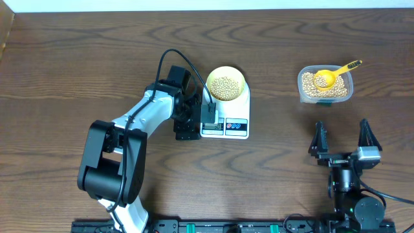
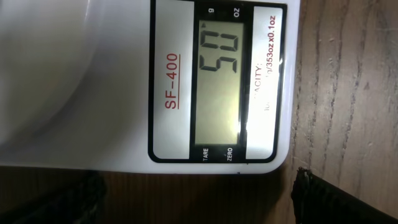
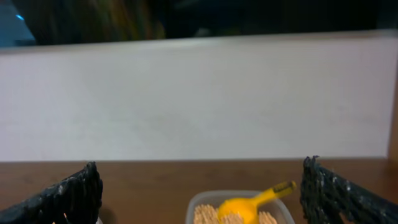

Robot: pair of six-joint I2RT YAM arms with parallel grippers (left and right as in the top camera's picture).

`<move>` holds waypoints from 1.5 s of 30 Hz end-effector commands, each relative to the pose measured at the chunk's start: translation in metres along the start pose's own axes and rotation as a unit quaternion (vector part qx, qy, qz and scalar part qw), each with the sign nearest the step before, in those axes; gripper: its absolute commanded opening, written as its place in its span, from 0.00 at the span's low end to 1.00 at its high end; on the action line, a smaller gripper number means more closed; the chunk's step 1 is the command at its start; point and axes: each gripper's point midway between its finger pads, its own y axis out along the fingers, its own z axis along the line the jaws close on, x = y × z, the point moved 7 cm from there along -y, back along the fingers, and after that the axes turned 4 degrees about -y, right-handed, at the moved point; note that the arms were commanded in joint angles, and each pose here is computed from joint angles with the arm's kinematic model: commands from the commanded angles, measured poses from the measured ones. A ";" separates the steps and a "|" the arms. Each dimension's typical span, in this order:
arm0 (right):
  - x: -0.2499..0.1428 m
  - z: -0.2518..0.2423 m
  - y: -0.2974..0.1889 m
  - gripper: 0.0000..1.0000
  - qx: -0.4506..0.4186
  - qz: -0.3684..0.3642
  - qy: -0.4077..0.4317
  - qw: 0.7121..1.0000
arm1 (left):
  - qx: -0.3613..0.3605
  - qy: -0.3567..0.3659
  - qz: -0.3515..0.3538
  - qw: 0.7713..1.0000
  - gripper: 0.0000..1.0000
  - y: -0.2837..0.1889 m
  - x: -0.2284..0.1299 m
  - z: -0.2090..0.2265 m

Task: Scoop item into bowl and weigh 50g on scale

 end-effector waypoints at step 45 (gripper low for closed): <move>-0.056 -0.005 -0.010 0.99 -0.023 0.161 0.006 0.987 | -0.009 -0.008 0.004 1.000 0.98 0.004 -0.003 -0.004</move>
